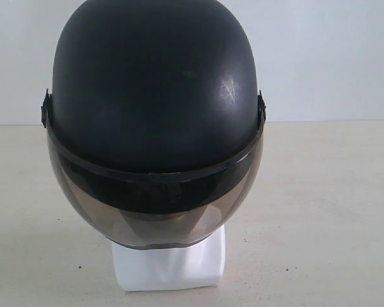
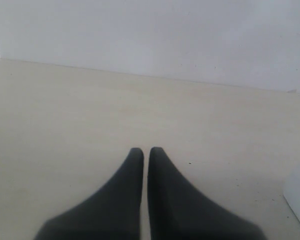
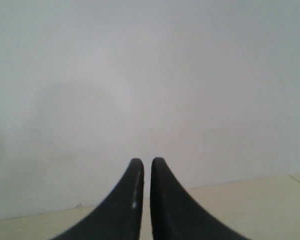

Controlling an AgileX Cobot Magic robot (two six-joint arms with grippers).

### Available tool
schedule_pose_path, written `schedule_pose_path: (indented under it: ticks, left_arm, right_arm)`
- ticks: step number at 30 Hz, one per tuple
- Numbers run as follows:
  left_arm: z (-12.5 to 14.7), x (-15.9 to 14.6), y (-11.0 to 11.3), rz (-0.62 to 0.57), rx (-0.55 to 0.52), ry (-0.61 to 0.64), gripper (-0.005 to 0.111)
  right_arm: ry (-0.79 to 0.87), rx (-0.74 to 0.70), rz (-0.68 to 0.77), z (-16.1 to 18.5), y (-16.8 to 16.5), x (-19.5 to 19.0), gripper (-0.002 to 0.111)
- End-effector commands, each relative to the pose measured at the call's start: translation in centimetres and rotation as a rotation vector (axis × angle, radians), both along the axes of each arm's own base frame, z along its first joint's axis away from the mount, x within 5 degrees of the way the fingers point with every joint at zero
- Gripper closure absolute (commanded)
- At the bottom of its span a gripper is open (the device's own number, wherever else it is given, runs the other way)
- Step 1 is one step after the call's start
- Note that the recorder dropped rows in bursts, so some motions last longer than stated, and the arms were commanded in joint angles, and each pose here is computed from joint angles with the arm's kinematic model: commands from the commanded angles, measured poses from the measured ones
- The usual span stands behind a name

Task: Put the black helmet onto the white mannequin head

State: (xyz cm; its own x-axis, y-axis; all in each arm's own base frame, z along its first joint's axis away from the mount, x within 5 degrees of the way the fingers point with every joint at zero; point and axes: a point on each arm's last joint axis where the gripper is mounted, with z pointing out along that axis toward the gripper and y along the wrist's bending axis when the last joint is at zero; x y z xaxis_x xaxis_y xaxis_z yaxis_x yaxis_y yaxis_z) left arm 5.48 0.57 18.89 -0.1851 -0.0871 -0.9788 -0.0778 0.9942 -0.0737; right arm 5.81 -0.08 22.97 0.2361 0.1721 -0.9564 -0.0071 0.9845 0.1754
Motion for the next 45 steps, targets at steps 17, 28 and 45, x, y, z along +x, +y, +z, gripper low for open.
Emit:
schedule_pose_path:
  ticks: [17,28,45]
  left_arm:
    - [-0.1,0.0,0.0,0.0,0.007,-0.002,0.102]
    - [-0.1,0.0,0.0,0.0,0.007,-0.002,0.102]
    - [-0.1,0.0,0.0,0.0,0.007,-0.002,0.102]
  right_arm:
    - [0.341,0.1,-0.049,-3.3,-0.5,0.1,0.102]
    - [0.523,-0.073,-0.017,-4.9,-0.1,-0.2,0.102]
    - [0.516,-0.099,-0.026,-4.8,-0.2,-0.2,0.102]
